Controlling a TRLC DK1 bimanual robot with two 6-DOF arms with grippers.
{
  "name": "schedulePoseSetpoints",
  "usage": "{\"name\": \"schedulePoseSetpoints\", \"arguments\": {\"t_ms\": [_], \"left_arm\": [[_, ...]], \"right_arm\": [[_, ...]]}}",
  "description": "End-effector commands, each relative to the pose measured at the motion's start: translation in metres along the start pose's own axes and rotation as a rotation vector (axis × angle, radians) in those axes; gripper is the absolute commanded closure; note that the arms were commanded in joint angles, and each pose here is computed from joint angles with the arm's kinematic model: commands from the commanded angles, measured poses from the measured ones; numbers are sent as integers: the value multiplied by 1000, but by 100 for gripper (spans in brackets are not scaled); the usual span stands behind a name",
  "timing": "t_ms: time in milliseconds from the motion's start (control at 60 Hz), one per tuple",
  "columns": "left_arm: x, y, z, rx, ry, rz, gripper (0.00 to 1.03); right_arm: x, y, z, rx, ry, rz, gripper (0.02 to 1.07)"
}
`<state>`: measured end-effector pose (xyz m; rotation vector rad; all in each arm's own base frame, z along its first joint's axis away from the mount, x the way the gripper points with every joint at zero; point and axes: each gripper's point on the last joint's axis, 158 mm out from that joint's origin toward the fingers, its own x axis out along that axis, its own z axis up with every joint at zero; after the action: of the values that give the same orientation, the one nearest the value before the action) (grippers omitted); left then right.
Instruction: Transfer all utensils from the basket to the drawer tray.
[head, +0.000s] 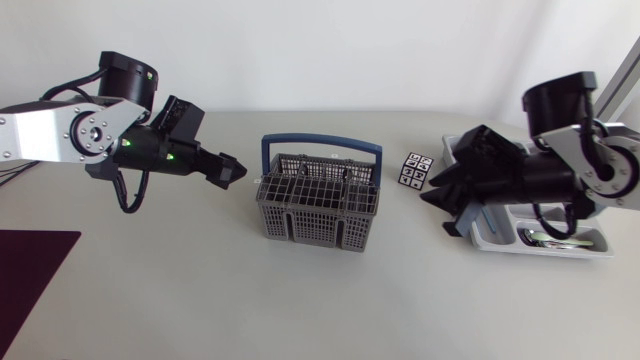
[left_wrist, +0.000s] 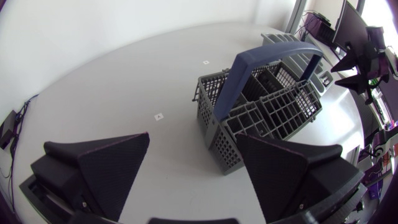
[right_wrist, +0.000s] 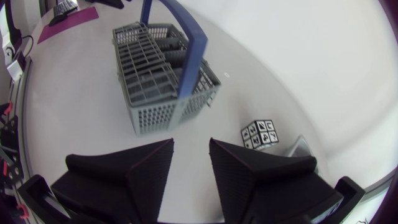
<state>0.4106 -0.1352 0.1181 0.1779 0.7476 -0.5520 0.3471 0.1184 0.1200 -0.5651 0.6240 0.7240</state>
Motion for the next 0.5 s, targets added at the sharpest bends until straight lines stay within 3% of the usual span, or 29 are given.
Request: {"name": "schedulePoseSetpoints", "arguments": {"t_ms": [0, 200, 400, 483], "left_arm": [[8, 2, -21, 4, 43, -3, 5], [10, 11, -34, -7, 61, 10, 5], [17, 12, -43, -4, 84, 0, 5], [21, 12, -45, -4, 93, -6, 5]], "right_arm": [[18, 16, 27, 78, -26, 57, 96], [54, 42, 50, 87, -27, 143, 96], [93, 56, 30, 78, 69, 151, 96], [93, 56, 26, 83, 78, 152, 96]]}}
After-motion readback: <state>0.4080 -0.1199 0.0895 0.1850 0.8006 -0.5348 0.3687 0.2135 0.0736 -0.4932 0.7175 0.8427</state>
